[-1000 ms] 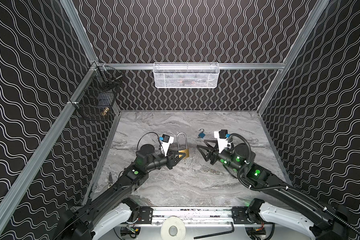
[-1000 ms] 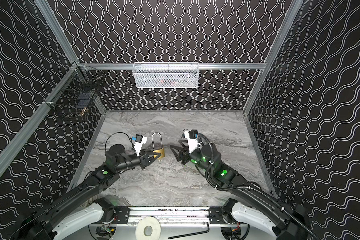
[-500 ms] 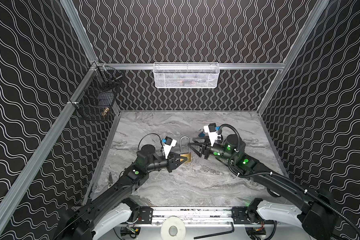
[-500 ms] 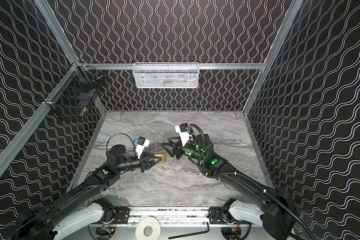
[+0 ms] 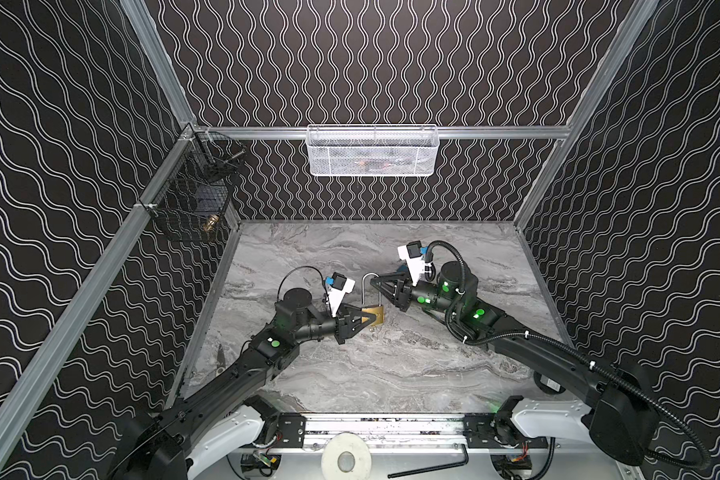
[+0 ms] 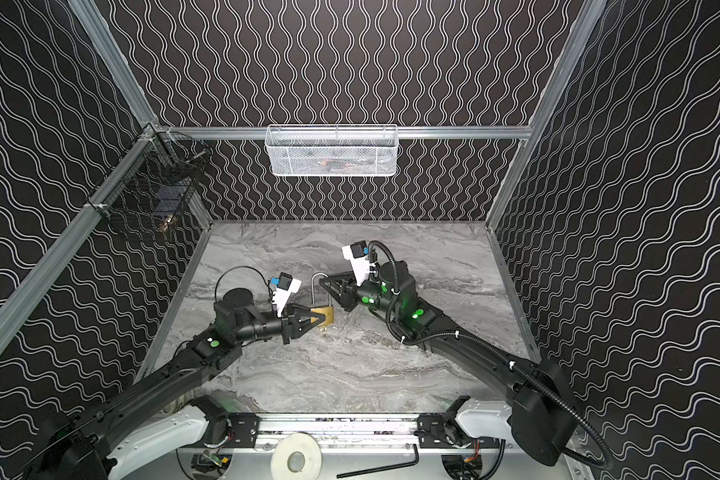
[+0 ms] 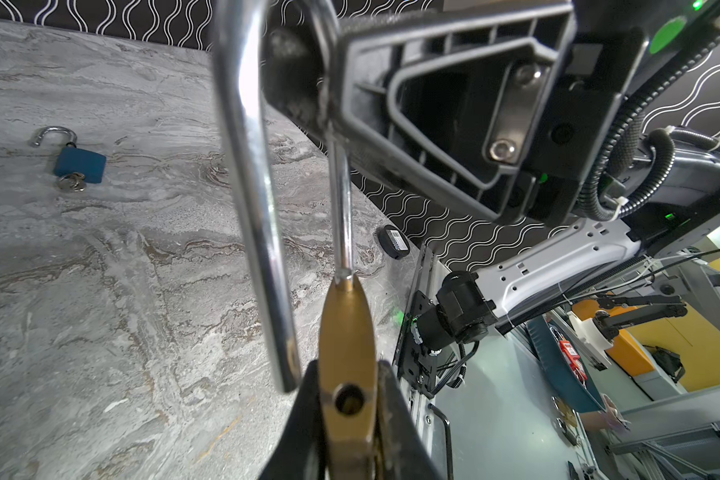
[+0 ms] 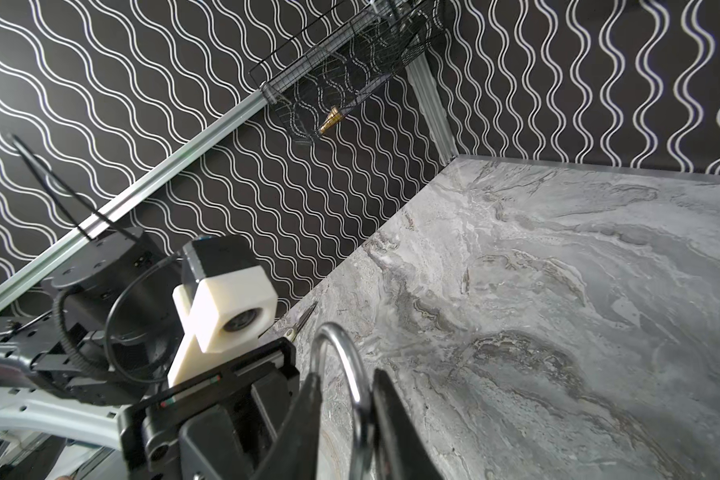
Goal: Unlock with the key
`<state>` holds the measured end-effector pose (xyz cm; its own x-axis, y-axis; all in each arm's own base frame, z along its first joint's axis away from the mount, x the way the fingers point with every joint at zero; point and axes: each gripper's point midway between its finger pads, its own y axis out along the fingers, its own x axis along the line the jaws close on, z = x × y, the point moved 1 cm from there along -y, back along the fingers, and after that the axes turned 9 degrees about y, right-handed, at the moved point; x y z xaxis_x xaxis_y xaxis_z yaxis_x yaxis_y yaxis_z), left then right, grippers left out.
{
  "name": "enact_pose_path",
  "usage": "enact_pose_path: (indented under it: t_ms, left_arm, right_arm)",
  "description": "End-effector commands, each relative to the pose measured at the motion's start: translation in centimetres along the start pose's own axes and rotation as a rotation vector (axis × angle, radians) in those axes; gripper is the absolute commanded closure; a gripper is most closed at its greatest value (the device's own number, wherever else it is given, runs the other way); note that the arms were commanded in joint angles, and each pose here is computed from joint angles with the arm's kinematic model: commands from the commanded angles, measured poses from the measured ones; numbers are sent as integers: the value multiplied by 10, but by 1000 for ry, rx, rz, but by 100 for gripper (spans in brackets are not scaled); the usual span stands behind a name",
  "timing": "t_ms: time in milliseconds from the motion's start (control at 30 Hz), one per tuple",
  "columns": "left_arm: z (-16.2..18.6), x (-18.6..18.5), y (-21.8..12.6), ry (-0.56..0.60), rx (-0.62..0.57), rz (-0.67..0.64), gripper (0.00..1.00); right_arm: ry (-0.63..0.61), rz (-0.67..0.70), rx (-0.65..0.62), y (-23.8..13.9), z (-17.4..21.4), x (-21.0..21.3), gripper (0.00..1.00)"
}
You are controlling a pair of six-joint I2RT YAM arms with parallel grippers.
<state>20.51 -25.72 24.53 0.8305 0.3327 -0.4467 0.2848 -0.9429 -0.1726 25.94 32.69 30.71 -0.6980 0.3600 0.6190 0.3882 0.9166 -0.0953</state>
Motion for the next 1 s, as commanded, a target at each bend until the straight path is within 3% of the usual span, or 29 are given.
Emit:
enact_pose_path:
  t_ms: [0, 167, 467, 500, 533, 567, 633, 833, 967]
  left_arm:
    - [-17, 0, -2, 62, -50, -26, 100]
    - [-16, 11, -5, 84, -27, -118, 100]
    - [-14, 38, -14, 121, 23, -326, 100]
    - [-14, 39, -14, 122, 26, -330, 100]
    - [-14, 39, -14, 125, 28, -332, 100]
    - [-14, 39, -14, 126, 29, -335, 100]
    - [-13, 42, -15, 131, 42, -350, 100]
    - [-10, 40, -15, 124, 64, -342, 100]
    - [-14, 18, -7, 132, 33, -194, 100]
  right_arm:
    - [10, 58, -39, 0, -12, -6, 82]
    - [37, 166, -17, 3, -14, -20, 100]
    - [79, 209, -3, 8, -7, -29, 100]
    - [78, 202, -7, 8, -8, -27, 97]
    - [75, 199, -14, 6, -9, -26, 84]
    - [72, 198, -26, 4, -10, -25, 77]
    - [60, 205, -55, -5, -12, -24, 71]
    - [42, 224, -114, -32, -11, -21, 61]
    - [61, 221, -84, -32, 3, -33, 60]
